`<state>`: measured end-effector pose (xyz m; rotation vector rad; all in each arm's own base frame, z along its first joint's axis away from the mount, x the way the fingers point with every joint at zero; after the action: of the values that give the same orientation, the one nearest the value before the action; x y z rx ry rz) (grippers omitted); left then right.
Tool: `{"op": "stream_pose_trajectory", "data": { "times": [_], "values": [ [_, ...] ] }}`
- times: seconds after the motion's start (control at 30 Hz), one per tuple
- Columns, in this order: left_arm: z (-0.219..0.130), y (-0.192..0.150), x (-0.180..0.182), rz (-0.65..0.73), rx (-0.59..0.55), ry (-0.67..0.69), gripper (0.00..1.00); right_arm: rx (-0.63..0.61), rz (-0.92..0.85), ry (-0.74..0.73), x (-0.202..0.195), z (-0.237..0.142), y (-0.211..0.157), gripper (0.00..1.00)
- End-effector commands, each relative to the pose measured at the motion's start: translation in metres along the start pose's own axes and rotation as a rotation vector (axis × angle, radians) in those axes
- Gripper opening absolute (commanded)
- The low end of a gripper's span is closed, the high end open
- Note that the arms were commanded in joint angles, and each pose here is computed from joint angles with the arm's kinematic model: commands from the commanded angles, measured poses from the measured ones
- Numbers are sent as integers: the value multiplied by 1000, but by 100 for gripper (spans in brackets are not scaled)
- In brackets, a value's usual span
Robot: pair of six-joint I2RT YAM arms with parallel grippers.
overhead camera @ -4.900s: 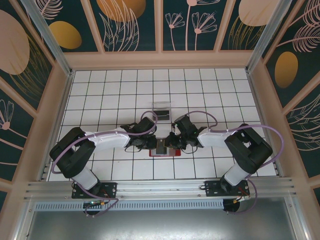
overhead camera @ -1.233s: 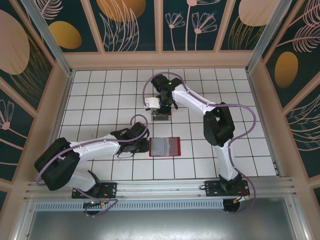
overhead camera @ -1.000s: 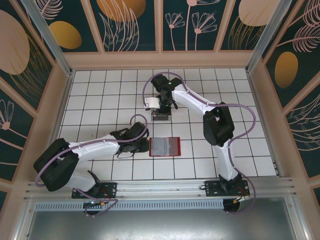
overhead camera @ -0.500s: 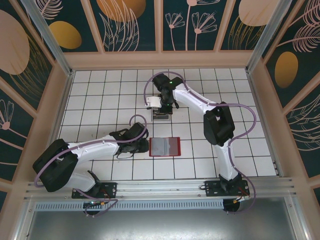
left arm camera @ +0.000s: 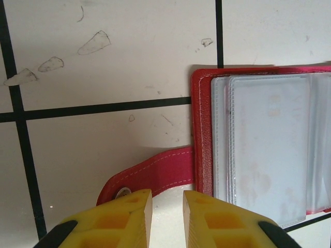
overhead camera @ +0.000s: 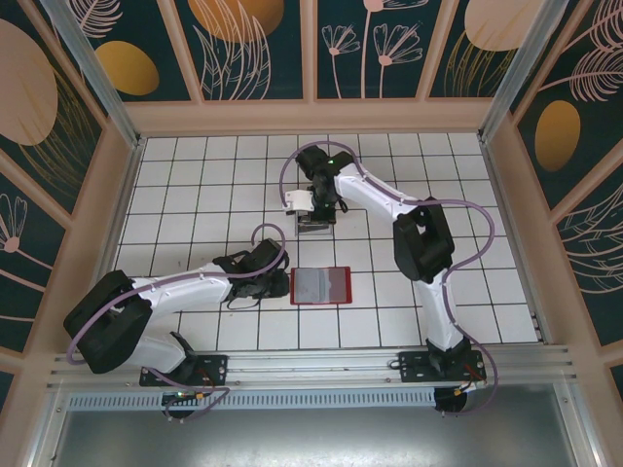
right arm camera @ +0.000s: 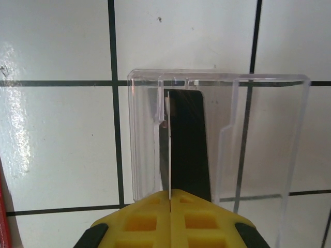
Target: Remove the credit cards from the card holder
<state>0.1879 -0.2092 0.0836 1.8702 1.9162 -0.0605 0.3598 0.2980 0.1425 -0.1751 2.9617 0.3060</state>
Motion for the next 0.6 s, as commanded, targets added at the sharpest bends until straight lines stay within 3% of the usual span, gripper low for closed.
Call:
{"op": "stream_pose_trajectory", "data": {
  "times": [0.0,0.2,0.57],
  "values": [
    [-2,-1,2,-7,-13,11,24,12,7,-18,-6,1,2,15],
    [-1,-1,3,-11,-14,14,25,-10,4,-110,-18,-7,7,30],
    [-3,0,2,-10,-23,11,25,16,8,-288,-30,-18,3,34]
  ]
}}
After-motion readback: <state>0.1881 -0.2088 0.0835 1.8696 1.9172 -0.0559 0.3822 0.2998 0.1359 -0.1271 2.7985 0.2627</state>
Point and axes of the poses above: each hand's point on the last joint's axis, 136 mm out from that joint toward the fingers, its own z axis out along the fingers, its own x axis along the line the jaws close on, y = z × x, the point moved 6 cm from there along -z, back along the fingers, and after that the axes turned 1 degree about -z, right-handed, at the moved point
